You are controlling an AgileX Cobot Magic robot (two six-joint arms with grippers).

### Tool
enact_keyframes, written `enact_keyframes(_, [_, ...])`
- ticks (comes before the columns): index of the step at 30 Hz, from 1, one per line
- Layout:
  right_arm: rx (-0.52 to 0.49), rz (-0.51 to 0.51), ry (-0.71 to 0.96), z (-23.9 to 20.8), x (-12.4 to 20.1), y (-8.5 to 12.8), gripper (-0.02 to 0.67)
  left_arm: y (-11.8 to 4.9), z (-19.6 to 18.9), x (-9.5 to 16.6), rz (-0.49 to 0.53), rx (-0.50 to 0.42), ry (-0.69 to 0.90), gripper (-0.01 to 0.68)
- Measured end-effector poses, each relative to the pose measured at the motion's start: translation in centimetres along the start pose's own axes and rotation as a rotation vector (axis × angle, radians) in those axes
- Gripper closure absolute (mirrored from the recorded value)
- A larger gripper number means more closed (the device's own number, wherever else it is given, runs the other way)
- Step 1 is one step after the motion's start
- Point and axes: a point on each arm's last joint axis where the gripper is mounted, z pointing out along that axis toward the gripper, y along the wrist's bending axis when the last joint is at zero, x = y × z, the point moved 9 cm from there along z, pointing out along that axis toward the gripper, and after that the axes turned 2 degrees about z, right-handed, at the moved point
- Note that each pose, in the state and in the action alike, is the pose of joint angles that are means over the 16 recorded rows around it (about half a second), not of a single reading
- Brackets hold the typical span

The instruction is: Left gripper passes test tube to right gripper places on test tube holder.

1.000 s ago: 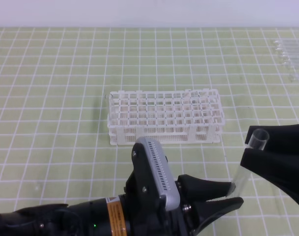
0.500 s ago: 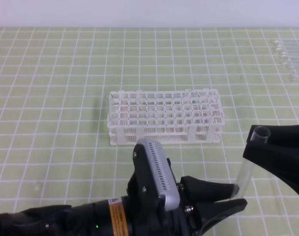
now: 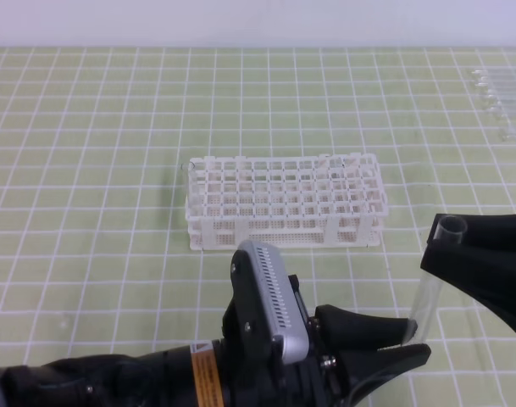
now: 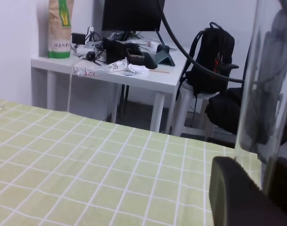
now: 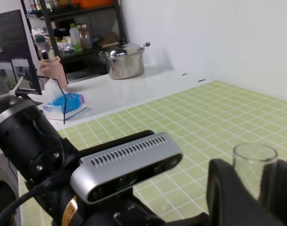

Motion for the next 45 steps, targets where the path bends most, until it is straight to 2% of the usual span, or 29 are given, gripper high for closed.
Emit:
enact_keyframes(6, [0.000, -0.002, 0.003, 0.0, 0.0, 0.0, 0.532, 0.2, 0.0, -0.1, -0.005, -0.010, -0.004, 0.632])
enact_keyframes(9, [0.000, -0.002, 0.007, 0.0, 0.1, 0.0, 0.532, 0.3, 0.0, 0.0, -0.009, -0.016, -0.003, 0.592])
enact_keyframes(20, [-0.008, -0.010, 0.030, 0.0, 0.5, 0.1, 0.537, 0.7, 0.0, 0.4, -0.021, -0.037, 0.018, 0.371])
enact_keyframes(25, [0.002, -0.019, 0.035, 0.0, 0.6, 0.0, 0.539, 0.8, 0.0, 0.5, -0.022, -0.045, 0.033, 0.308])
enact_keyframes(32, [0.038, -0.045, 0.025, 0.0, 0.4, -0.7, 0.539, 1.5, -0.5, 1.1, -0.013, -0.086, 0.102, 0.299])
enact_keyframes(39, [0.094, -0.062, -0.002, -0.1, -0.1, -1.7, 0.540, 3.0, -2.6, 1.9, 0.017, -0.192, 0.269, 0.315])
enact_keyframes(45, [0.136, -0.068, -0.029, -0.2, -0.6, -2.4, 0.540, 4.5, -6.4, 1.6, 0.028, -0.335, 0.439, 0.420])
